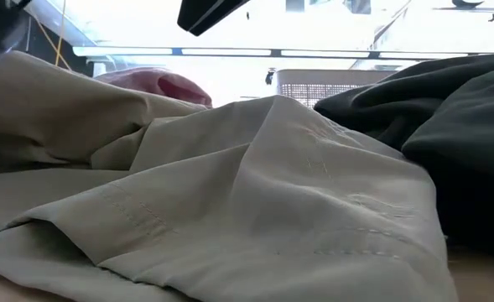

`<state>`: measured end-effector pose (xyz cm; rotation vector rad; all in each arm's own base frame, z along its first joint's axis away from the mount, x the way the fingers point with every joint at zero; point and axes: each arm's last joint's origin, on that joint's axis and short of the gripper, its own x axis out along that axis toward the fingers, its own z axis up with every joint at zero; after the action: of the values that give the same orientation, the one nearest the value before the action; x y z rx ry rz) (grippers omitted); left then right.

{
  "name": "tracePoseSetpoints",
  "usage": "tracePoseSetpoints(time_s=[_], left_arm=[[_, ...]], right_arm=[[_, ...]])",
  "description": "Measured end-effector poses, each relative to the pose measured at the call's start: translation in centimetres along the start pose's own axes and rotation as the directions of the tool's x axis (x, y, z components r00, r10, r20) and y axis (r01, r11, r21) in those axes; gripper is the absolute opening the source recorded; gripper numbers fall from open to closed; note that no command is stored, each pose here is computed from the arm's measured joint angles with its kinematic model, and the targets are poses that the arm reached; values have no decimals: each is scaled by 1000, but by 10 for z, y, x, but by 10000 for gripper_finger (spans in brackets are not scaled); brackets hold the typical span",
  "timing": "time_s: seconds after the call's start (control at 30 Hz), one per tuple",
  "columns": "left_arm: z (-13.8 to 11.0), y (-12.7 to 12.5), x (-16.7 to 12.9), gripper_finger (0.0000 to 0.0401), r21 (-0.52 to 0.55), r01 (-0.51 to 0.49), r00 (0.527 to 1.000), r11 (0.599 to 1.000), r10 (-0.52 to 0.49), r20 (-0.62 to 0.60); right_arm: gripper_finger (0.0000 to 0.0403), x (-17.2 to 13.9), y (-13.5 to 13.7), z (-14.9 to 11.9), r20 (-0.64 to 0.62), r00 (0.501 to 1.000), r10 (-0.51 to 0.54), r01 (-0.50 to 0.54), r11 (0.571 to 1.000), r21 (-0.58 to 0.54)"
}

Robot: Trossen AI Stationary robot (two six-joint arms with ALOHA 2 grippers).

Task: Sort clothes
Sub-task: Put the blue shorts into the laundry bin

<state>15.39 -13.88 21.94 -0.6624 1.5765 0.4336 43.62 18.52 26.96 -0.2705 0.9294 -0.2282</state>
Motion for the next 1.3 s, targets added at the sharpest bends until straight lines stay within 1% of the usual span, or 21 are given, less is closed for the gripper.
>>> tracePoseSetpoints(time_s=[0.07,0.13,0.3,0.37,0.43,0.5,0.57,0.6,0.63,0.73,0.77,0.8,0.87,0.93,0.97,1.0,1.07,1.1,1.13,1.2,1.3], left_arm=[[0,1,18,136,-19,-37,999,999,37,-8],[1,1,35,136,-29,-44,999,999,43,-16],[6,-5,73,130,23,65,997,998,-64,-36],[7,-5,81,113,39,55,998,998,-54,-43],[8,-6,84,75,53,39,997,998,-36,-65],[7,-7,82,26,69,46,997,997,-41,-65],[7,-10,73,15,79,72,997,994,-69,-36],[7,-13,64,16,86,111,994,990,-110,-18],[6,-20,52,16,104,180,983,978,-181,6],[3,-33,4,6,173,380,914,909,-397,80],[2,-36,-14,5,209,438,876,874,-467,118],[1,-39,-36,5,246,500,823,830,-544,165],[-2,-38,-82,4,325,581,697,746,-662,275],[-5,-32,-125,3,426,589,563,686,-727,393],[-6,-29,-144,3,477,570,490,669,-743,456],[-6,-24,-164,3,522,538,413,662,-746,522],[-3,-15,-204,2,598,453,234,661,-736,636],[0,-10,-221,2,625,395,152,673,-719,679],[4,-6,-236,1,635,333,84,698,-692,717],[14,3,-260,1,624,218,-20,750,-636,771],[37,14,-284,1,580,90,-127,810,-568,813]], right_arm=[[124,-1,1,0,1,1000,2,-2,1000,-1],[124,-1,2,0,3,1000,3,-3,1000,-3],[124,-1,2,0,5,1000,4,-4,1000,-2],[124,-1,2,0,5,1000,4,-4,1000,-2],[124,-1,2,-1,1,1000,3,-3,1000,-7],[124,-3,4,-3,-12,1000,2,-3,1000,-19],[124,-5,6,-7,-44,999,-3,2,1000,-28],[124,-7,8,-11,-70,998,-8,6,999,-38],[124,-10,11,-16,-101,995,-16,11,999,-49],[124,-20,17,-32,-200,978,-52,35,996,-86],[124,-23,20,-37,-227,971,-72,51,994,-94],[124,-27,21,-41,-246,964,-97,74,992,-101],[124,-34,25,-49,-269,953,-142,119,988,-101],[124,-41,30,-54,-274,946,-173,153,984,-94],[124,-44,33,-56,-263,947,-184,167,982,-86],[124,-46,36,-57,-250,949,-191,177,981,-79],[124,-50,42,-58,-229,955,-187,175,982,-74],[124,-51,45,-58,-221,958,-181,169,983,-73],[124,-53,47,-59,-220,960,-172,159,984,-74],[124,-55,51,-62,-250,959,-136,117,989,-91],[124,-61,55,-68,-321,944,-82,43,991,-127]])
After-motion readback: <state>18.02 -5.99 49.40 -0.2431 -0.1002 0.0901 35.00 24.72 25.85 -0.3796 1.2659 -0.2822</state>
